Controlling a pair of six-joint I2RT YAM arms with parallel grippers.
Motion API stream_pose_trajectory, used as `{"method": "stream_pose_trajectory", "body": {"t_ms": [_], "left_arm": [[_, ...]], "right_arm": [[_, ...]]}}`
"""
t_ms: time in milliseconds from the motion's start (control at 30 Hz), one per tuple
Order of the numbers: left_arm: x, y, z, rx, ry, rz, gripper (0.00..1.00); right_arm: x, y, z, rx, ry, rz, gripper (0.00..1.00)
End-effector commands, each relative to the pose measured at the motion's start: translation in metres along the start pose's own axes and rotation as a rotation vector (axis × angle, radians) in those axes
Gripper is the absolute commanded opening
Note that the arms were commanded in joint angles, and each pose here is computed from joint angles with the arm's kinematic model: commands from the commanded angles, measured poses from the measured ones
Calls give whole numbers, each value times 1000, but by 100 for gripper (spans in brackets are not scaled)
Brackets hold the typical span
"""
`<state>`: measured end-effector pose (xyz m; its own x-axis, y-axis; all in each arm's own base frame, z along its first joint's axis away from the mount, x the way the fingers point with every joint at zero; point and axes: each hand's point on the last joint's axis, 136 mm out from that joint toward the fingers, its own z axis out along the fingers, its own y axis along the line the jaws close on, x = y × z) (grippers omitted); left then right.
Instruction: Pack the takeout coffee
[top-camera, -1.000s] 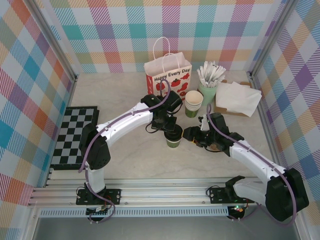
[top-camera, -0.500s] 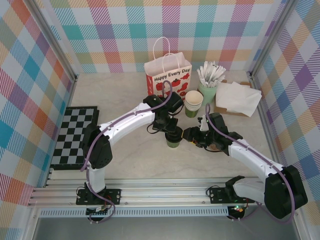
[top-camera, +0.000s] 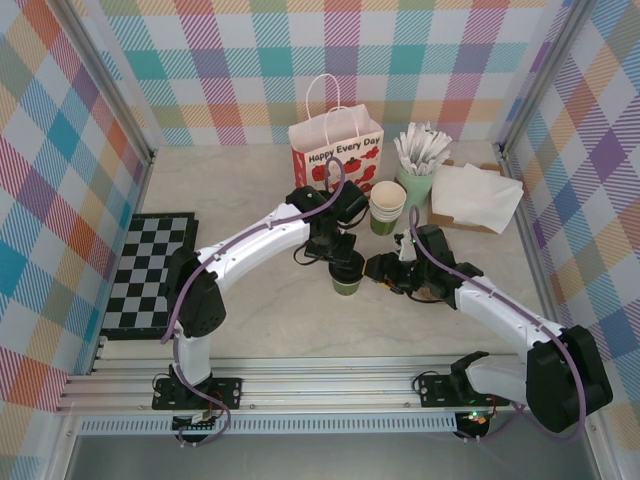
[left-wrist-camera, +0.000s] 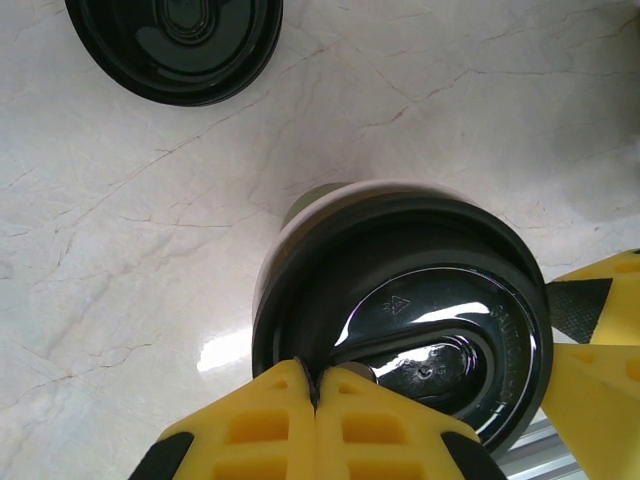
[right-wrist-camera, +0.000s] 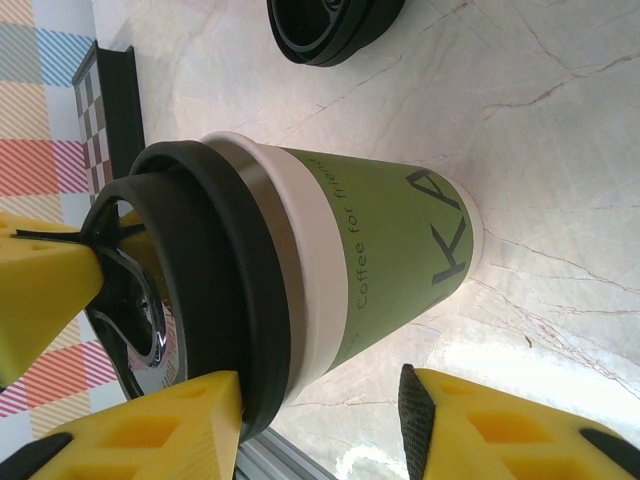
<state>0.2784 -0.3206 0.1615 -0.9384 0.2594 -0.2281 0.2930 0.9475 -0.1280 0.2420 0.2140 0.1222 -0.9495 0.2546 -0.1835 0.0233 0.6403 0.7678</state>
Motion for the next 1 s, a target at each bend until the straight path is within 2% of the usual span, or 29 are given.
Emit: {"method": "stream_pose_trajectory", "body": {"t_ms": [0,533,967], "left_arm": [[7,-6,-1,-6,18,40,0],[18,-1,23,-19,52,33,0],[18,-7,26,13,60,30,0]], "right_arm": [[-6,8,0,-25,-4,-12,48],[-3,-2,6,8,18,17,47],[-6,12,-5,-17,-6,-16,48]]}}
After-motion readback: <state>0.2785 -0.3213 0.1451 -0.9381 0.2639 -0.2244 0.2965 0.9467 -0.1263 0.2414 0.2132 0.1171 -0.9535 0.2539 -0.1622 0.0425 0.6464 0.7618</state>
